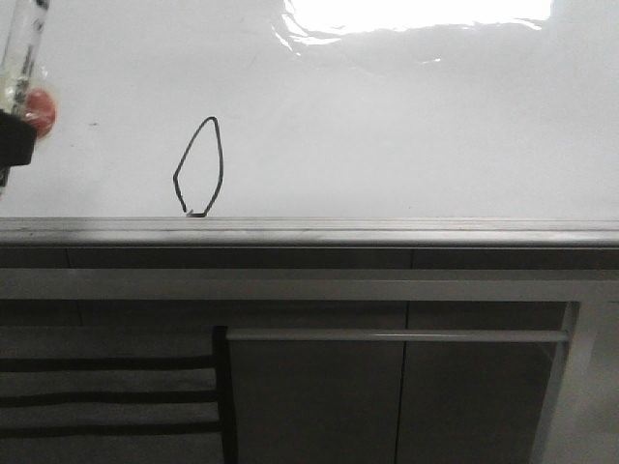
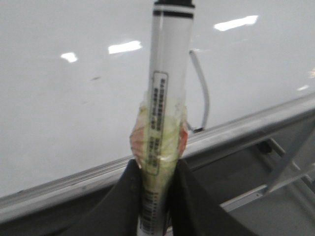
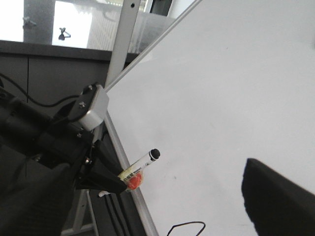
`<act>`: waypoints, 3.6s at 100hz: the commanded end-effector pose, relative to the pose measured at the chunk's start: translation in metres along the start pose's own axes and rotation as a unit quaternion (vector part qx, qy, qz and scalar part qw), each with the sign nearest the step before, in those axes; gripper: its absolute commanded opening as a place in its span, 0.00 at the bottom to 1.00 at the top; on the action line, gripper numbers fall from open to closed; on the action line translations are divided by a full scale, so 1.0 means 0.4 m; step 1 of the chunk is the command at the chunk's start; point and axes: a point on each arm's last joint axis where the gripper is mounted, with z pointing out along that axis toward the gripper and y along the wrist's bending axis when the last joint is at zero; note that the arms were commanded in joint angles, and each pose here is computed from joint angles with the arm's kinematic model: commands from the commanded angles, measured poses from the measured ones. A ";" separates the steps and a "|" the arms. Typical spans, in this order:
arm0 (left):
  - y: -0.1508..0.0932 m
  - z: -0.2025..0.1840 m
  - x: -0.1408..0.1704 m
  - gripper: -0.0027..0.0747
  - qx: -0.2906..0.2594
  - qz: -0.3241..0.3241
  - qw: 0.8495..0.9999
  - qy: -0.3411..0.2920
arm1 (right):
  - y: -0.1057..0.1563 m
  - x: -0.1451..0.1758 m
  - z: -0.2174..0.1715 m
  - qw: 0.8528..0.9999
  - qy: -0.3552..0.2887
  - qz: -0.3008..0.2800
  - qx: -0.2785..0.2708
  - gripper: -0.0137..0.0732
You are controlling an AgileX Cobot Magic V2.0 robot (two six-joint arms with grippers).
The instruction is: Write number 0 on whiteboard
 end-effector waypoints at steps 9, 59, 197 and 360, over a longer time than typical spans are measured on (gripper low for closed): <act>0.016 0.042 -0.028 0.01 -0.019 -0.032 0.999 -0.036 | -0.025 -0.049 -0.032 0.998 -0.055 -0.006 0.039 0.86; -0.002 0.155 -0.049 0.01 -0.009 -0.092 0.993 -0.069 | -0.020 -0.040 -0.029 0.999 -0.044 -0.006 0.031 0.86; 0.003 0.222 -0.064 0.57 -0.025 -0.108 0.992 -0.061 | -0.012 -0.038 -0.048 0.999 -0.030 -0.008 0.014 0.85; -0.012 0.139 -0.091 0.67 0.001 -0.069 0.994 -0.086 | -0.003 -0.087 -0.264 0.994 -0.088 -0.047 0.035 0.67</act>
